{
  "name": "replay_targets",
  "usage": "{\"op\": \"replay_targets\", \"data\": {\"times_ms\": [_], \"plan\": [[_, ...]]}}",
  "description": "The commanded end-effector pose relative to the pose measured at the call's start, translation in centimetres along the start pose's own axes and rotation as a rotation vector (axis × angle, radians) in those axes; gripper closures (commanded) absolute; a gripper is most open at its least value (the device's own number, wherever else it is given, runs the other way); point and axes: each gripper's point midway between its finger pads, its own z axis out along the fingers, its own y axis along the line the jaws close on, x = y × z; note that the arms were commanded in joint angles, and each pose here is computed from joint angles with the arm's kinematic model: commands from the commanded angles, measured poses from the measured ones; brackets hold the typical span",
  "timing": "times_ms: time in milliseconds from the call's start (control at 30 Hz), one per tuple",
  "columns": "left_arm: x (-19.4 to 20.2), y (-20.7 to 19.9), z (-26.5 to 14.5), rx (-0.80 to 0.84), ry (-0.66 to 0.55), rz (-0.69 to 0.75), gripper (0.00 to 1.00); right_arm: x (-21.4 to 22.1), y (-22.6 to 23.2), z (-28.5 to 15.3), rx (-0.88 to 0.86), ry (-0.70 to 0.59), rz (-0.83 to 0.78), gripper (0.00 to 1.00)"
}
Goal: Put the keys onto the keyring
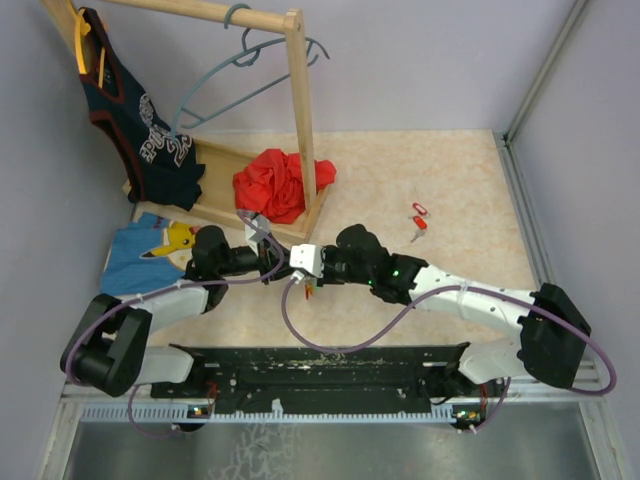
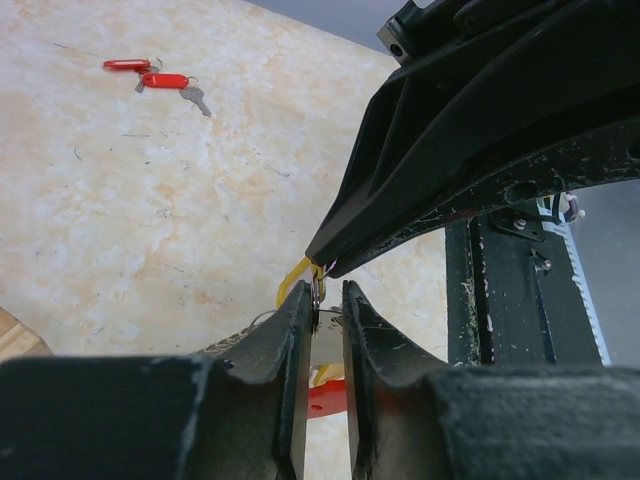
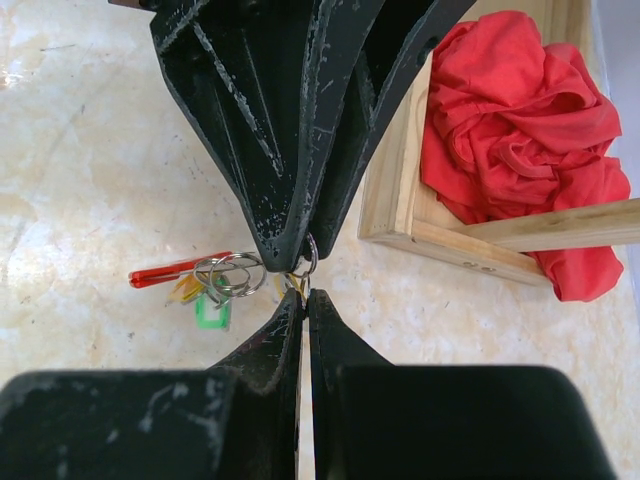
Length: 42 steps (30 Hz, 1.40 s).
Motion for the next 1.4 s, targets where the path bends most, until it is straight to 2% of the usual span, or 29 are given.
{"op": "replay_targets", "data": {"times_ms": [0, 133, 333, 467, 933, 967, 1100, 1367], "plan": [[-0.7, -0.1, 0.3, 0.031, -0.001, 0.009, 0.79, -4.6, -1.8, -0.7, 0.038, -0.114, -0.038, 1.0], [-0.5, -0.1, 0.3, 0.041, 0.003, 0.006, 0.98, -4.4, -1.8, -0.8, 0.04, -0.105, -0.038, 1.0], [-1.1, -0.3, 0.1, 0.03, -0.013, 0.031, 0.99, -2.8, -1.7, -1.2, 0.068, -0.05, -0.027, 1.0], [-1.5, -0.4, -0.1, 0.018, -0.032, 0.042, 0.99, -0.7, -0.4, -0.6, 0.028, 0.019, -0.012, 1.0], [-1.9, -0.6, -0.2, 0.011, -0.064, 0.073, 0.99, -0.2, 3.8, 0.4, -0.152, -0.021, 0.075, 1.0], [-1.8, -0.6, -0.3, 0.012, -0.064, 0.077, 0.99, -0.2, 3.9, 0.3, -0.156, -0.019, 0.081, 0.98], [-1.6, -0.5, -0.3, 0.012, -0.058, 0.087, 0.99, -0.1, 3.8, -0.7, -0.137, -0.013, 0.106, 0.78], [-1.6, -0.3, -0.3, -0.004, -0.057, 0.088, 0.99, -1.6, 1.4, -3.2, -0.004, -0.073, 0.261, 0.55]]}}
